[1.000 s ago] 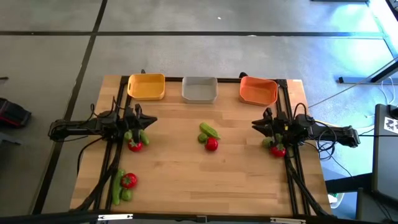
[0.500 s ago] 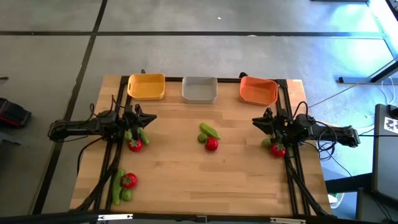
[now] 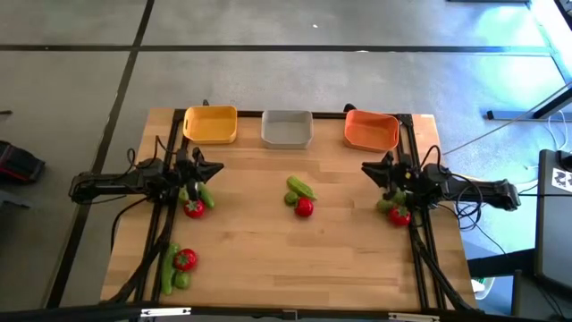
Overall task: Sort produce into baskets
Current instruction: Put the cucumber into the orange bin
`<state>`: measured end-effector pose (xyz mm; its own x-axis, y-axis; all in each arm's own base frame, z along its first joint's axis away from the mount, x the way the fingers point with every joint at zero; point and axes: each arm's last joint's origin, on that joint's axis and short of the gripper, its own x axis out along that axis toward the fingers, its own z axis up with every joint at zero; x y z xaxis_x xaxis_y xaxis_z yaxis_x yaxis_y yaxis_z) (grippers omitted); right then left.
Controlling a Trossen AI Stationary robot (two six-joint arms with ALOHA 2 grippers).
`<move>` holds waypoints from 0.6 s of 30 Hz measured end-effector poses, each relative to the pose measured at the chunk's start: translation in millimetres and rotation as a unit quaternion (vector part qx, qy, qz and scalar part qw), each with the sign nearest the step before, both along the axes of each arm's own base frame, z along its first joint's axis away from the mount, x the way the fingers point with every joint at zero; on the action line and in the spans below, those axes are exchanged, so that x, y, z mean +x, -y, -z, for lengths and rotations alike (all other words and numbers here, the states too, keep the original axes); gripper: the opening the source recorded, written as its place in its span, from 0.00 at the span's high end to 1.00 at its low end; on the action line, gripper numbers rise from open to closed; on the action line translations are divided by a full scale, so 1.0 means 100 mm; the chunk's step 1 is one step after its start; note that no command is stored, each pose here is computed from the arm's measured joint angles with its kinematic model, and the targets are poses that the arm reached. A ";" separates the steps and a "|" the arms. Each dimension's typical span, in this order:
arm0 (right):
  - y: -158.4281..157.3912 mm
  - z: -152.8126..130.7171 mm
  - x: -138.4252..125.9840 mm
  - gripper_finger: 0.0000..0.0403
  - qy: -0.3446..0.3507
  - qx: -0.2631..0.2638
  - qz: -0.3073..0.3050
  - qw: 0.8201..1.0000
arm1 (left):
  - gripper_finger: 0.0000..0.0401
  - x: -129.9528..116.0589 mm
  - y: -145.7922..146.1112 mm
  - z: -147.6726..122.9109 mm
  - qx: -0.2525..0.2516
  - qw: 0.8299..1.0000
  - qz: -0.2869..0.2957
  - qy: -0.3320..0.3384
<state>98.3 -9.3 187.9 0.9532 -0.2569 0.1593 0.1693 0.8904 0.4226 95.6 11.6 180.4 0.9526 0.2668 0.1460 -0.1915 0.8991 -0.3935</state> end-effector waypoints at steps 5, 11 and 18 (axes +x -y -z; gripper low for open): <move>0.00 0.00 0.11 0.78 -0.012 -0.009 0.003 1.000 | 0.98 0.00 0.00 -0.02 -0.017 1.000 0.005 0.013; 0.01 -0.15 0.29 0.78 -0.056 -0.046 0.011 0.997 | 0.98 0.00 0.02 -0.02 -0.017 1.000 0.014 0.013; 0.02 -0.30 0.56 0.78 -0.101 -0.057 0.010 0.993 | 0.98 0.00 0.02 -0.02 -0.018 1.000 0.014 0.014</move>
